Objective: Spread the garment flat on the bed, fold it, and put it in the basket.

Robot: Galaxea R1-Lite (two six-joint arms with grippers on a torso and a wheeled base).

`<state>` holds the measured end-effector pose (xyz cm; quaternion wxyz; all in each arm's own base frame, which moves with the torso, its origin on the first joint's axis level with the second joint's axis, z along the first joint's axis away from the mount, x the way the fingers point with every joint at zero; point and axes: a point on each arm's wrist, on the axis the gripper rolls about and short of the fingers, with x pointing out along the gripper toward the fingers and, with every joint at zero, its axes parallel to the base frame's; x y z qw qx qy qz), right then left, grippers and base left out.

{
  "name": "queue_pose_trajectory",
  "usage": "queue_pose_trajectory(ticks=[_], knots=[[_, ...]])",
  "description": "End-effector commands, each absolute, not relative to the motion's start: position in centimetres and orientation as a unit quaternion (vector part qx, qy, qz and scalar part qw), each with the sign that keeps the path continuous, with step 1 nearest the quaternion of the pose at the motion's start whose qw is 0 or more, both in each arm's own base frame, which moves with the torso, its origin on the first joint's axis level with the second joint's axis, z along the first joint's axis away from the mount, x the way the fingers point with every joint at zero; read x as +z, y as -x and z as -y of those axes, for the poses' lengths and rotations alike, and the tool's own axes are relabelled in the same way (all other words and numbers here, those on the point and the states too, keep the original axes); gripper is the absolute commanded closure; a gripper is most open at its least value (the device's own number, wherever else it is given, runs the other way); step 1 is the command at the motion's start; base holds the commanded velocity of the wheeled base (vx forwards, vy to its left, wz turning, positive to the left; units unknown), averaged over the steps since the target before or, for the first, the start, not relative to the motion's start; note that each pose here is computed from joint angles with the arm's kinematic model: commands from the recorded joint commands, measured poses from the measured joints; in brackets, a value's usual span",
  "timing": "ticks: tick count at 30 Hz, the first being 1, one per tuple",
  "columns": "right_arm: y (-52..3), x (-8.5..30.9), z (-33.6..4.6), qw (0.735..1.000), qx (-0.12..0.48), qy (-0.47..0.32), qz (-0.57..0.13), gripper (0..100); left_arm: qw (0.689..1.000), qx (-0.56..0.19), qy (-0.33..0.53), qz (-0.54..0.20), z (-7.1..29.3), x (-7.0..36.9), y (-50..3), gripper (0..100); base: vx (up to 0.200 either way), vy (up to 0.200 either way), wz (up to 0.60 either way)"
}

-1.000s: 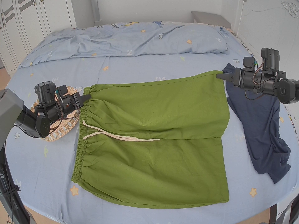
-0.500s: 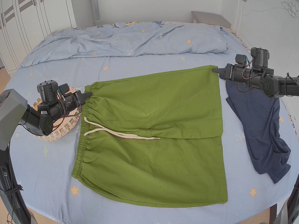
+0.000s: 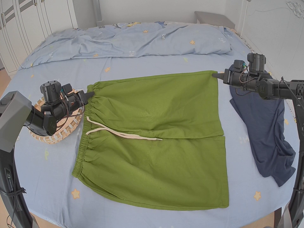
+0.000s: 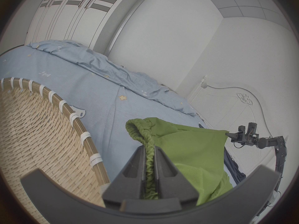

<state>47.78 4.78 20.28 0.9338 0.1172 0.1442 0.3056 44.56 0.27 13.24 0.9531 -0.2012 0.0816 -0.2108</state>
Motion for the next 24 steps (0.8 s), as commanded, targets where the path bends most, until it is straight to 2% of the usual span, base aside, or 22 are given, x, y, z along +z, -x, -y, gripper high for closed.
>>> queue_pose_trajectory(ticks=[1, 14, 15, 24], knots=[[-48.4, 19.0, -4.8, 0.932, 0.304, -0.12, -0.155, 100, 0.953, -0.21, 0.202, -0.086, -0.3, 12.6, -45.0, 100, 0.0, 0.0, 0.0], [-49.1, 17.6, -4.7, 0.934, 0.292, -0.121, -0.165, 100, 0.958, -0.189, 0.201, -0.081, 0.0, 12.0, -45.9, 100, 0.0, 0.0, 0.0], [-49.1, 17.6, -4.7, 0.934, 0.292, -0.121, -0.165, 0, 0.958, -0.189, 0.201, -0.081, 0.0, 12.0, -45.9, 0, 0.0, 0.0, 0.0], [-49.7, 17.1, -4.7, 0.936, 0.285, -0.123, -0.166, 0, 0.959, -0.189, 0.198, -0.068, 0.2, 12.7, -46.1, 0, 0.0, 0.0, 0.0]])
